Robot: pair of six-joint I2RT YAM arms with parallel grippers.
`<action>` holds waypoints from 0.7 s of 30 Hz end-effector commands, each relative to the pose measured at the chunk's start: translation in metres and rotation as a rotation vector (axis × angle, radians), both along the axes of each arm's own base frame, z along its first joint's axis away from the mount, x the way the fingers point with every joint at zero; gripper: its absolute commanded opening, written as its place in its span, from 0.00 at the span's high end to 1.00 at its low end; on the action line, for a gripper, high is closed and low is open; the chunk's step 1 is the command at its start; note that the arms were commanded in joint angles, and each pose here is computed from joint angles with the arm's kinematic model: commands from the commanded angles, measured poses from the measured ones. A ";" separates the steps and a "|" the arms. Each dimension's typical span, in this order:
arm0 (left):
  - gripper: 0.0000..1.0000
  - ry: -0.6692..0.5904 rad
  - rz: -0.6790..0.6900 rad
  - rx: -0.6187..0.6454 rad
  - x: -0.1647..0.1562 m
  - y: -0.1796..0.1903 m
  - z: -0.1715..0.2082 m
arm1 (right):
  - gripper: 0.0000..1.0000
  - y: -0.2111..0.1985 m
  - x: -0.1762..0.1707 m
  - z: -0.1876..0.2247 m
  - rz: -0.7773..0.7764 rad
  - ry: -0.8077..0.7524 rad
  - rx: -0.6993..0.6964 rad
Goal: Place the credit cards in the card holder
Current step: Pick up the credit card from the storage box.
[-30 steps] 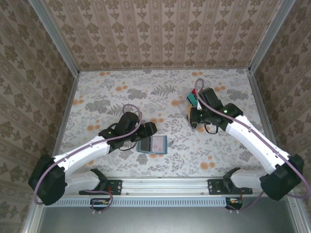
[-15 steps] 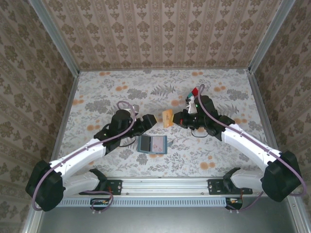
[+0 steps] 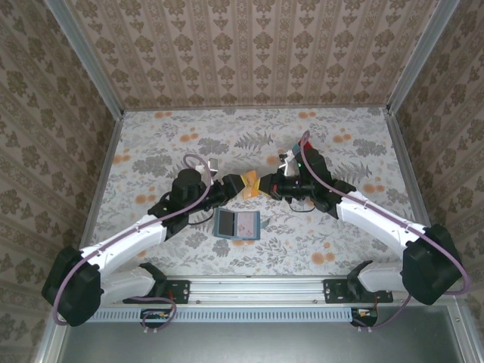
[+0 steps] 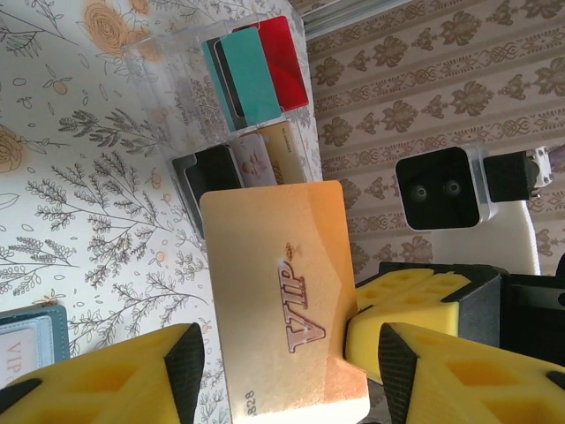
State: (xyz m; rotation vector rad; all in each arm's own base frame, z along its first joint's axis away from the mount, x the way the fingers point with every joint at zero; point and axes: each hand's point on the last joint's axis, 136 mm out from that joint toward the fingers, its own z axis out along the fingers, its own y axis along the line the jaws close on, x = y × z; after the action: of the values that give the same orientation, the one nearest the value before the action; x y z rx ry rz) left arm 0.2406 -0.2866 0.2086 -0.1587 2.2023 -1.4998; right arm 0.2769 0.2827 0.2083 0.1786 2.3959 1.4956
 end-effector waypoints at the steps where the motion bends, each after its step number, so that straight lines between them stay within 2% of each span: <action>1: 0.44 -0.008 -0.008 -0.027 -0.001 0.000 0.004 | 0.93 0.008 -0.003 0.003 0.035 0.014 0.034; 7: 0.60 0.005 -0.003 -0.045 0.000 0.001 0.001 | 0.90 0.015 -0.006 0.004 0.072 0.021 0.049; 14: 0.84 0.002 0.014 -0.048 0.000 0.008 0.001 | 0.87 0.014 -0.006 0.002 0.081 0.012 0.034; 18: 0.98 -0.004 -0.013 -0.071 -0.002 0.008 0.004 | 0.82 0.018 -0.005 0.012 0.095 -0.010 0.071; 21: 1.00 0.001 -0.034 -0.104 -0.004 0.009 0.005 | 0.81 0.020 -0.002 0.017 0.104 -0.022 0.069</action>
State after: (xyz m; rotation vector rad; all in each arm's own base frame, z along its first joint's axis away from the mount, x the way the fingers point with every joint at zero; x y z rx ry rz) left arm 0.2434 -0.2766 0.2113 -0.1964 2.1544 -1.5707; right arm 0.2754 0.2921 0.1995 0.1662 2.4344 1.5485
